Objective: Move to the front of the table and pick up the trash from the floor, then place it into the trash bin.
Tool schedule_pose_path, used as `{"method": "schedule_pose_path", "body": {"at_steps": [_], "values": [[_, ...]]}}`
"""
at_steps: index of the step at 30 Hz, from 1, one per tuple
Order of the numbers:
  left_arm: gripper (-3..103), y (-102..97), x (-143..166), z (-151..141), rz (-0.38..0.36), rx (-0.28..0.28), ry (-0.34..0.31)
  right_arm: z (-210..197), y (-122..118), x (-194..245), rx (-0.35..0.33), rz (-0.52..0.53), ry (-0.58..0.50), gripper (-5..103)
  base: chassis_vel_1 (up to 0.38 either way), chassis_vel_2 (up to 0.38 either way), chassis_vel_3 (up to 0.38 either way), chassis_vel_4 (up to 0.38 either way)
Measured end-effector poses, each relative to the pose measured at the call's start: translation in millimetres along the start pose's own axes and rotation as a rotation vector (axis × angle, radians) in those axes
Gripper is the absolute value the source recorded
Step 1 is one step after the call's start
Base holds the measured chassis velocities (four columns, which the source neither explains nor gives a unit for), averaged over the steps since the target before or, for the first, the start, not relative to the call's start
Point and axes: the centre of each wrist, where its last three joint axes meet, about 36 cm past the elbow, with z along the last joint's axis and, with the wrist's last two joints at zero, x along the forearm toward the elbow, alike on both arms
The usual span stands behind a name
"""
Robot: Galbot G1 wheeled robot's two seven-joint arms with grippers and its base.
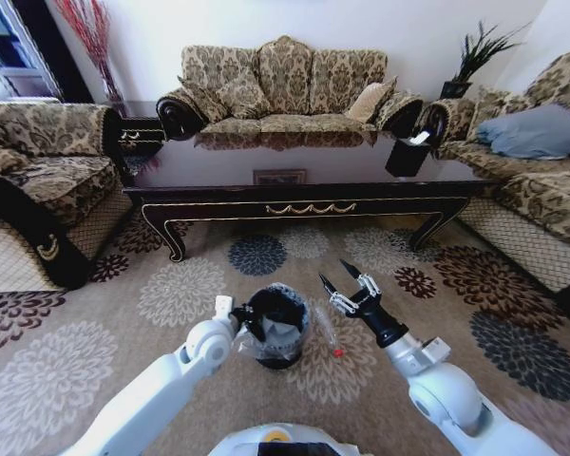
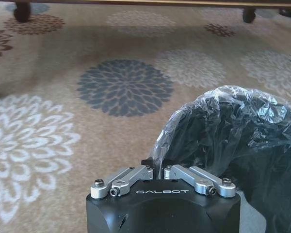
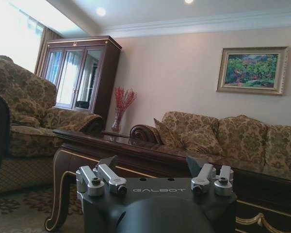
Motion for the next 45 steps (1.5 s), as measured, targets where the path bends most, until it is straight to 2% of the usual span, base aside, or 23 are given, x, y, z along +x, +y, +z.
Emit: {"method": "schedule_pose_path", "body": {"at_steps": [1, 2, 4, 7, 8, 12, 20, 28, 35, 38, 45], "values": [[4, 0.0, 0, 0, 0.000, 0.000, 0.000, 0, 0, 0, 0.000, 0.000, 0.000, 77, 0.000, 0.000, 0.000, 0.000], [4, 7.1, 3, 1, -0.009, 0.006, -0.002, 7, -5, -1, 0.001, 0.020, 0.005, 88, 0.000, 0.000, 0.000, 0.000], [4, 12.3, 6, 2, -0.016, 0.012, -0.002, 12, -9, -2, -0.002, 0.035, 0.010, 88, 0.000, 0.000, 0.000, 0.000], [4, 35.7, 14, 7, -0.042, 0.046, -0.006, 30, -20, -5, -0.034, 0.096, 0.038, 99, 0.000, 0.000, 0.000, 0.000], [4, 35.7, 14, 7, -0.042, 0.046, -0.006, 30, -20, -5, -0.034, 0.096, 0.038, 99, 0.000, 0.000, 0.000, 0.000], [4, 61.0, 22, 12, -0.067, 0.045, -0.019, 58, -31, -1, -0.051, 0.144, 0.095, 100, 0.000, 0.000, 0.000, 0.000], [4, 84.4, 31, 20, -0.092, 0.078, -0.044, 110, -53, 8, -0.103, 0.204, 0.195, 100, 0.000, 0.000, 0.000, 0.000], [4, 107.1, 41, 38, -0.131, 0.112, -0.038, 151, -51, 22, -0.157, 0.228, 0.293, 100, 0.000, 0.000, 0.000, 0.000], [4, 110.9, 39, 39, -0.135, 0.120, -0.049, 182, -53, 36, -0.216, 0.213, 0.348, 100, 0.000, 0.000, 0.000, 0.000], [4, 105.2, 38, 43, -0.123, 0.119, -0.045, 193, -49, 42, -0.244, 0.212, 0.380, 100, 0.000, 0.000, 0.000, 0.000], [4, 95.4, 36, 51, -0.107, 0.094, -0.034, 217, -35, 58, -0.263, 0.173, 0.461, 100, 0.000, 0.000, 0.000, 0.000]]}}
